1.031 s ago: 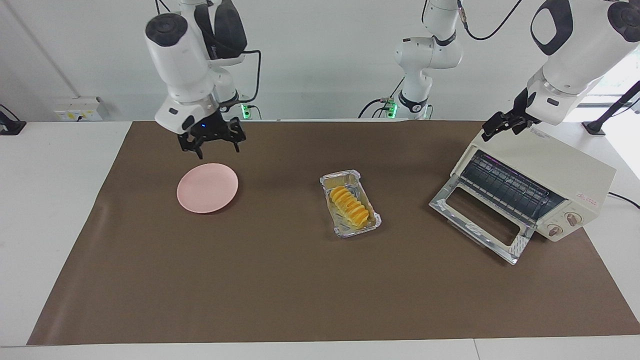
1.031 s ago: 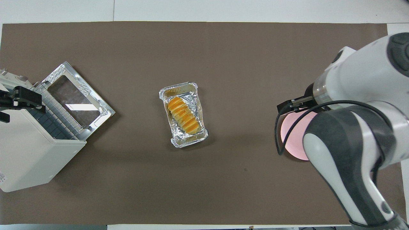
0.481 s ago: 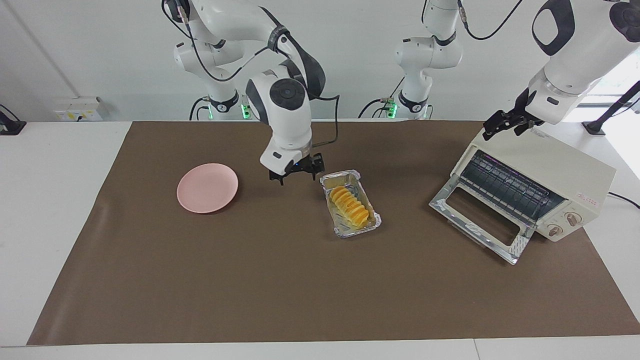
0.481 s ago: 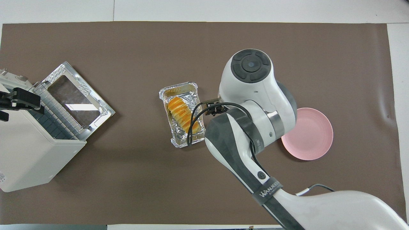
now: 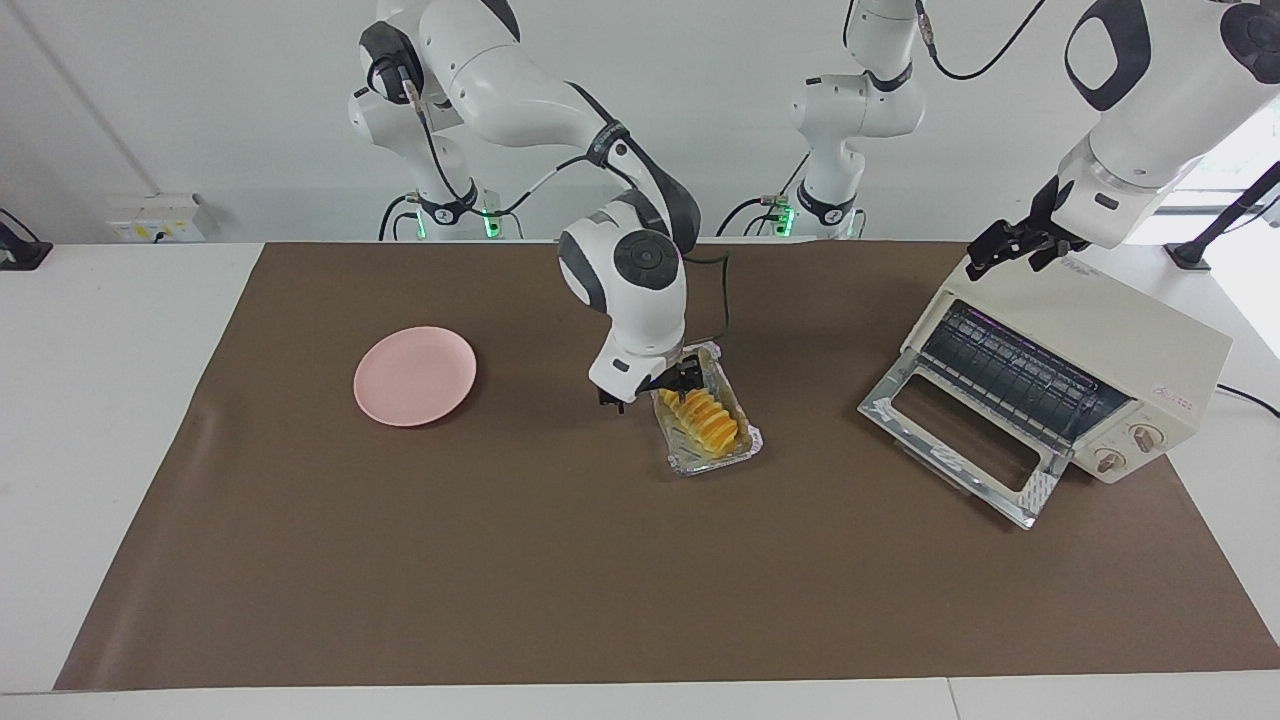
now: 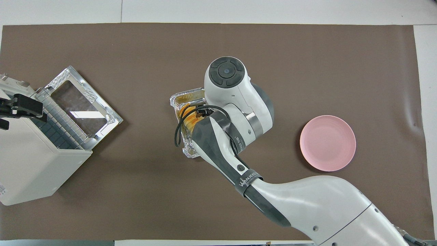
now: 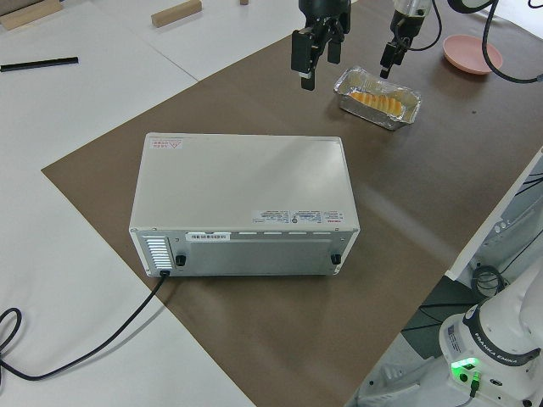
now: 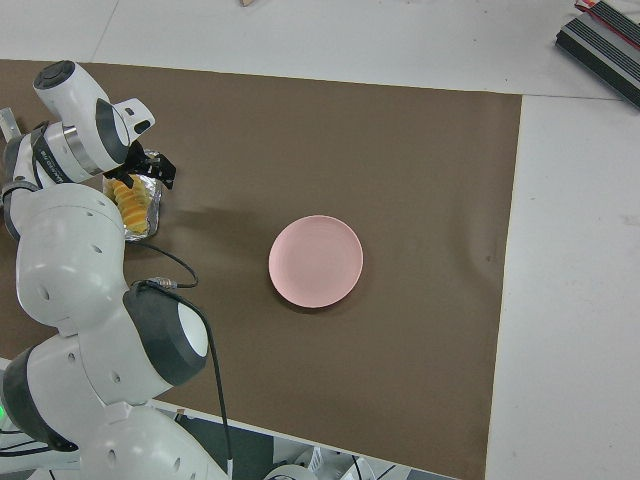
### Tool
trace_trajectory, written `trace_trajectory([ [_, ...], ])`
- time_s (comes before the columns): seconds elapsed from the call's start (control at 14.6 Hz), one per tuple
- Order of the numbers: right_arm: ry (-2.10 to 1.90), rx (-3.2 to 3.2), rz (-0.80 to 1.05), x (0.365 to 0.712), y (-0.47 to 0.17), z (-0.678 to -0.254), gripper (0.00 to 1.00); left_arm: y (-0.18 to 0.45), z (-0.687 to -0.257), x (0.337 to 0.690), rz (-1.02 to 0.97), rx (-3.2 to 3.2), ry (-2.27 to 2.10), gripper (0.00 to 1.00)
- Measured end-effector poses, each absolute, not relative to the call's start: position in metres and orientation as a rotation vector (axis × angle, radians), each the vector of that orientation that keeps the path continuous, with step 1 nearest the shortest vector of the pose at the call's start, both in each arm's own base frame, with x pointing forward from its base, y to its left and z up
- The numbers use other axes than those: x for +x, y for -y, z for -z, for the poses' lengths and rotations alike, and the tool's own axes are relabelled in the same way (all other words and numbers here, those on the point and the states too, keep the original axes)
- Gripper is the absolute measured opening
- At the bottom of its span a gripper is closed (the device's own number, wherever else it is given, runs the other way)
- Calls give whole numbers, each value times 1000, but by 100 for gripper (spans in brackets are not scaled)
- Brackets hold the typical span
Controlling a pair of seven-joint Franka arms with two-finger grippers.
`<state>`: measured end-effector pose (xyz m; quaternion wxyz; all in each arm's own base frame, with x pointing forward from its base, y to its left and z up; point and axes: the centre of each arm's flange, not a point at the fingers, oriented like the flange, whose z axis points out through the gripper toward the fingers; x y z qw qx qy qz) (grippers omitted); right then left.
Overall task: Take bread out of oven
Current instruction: 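Reach the right gripper to the foil tray and grasp its edge, then slide the foil tray with the right gripper beyond the pink plate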
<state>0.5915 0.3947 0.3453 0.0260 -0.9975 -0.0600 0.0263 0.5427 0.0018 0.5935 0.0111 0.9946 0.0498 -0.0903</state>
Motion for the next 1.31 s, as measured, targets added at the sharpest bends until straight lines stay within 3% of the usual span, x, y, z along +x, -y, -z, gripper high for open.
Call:
trace_trajectory([
  [0.27,253,-3107,-5,595,-401,-328,96,-2,-595,542,276,3103,-155,100],
  [0.48,280,-3100,29,595,-407,-321,85,-2,-595,542,276,3103,-155,100],
  [0.69,300,-3097,47,596,-409,-313,49,-2,-595,542,276,3103,-155,100],
  [1.03,303,-3096,49,597,-409,-310,2,-2,-595,542,275,3103,-155,100],
  [1.31,293,-3107,29,598,-405,-314,2,-2,-595,542,275,3103,-155,100],
])
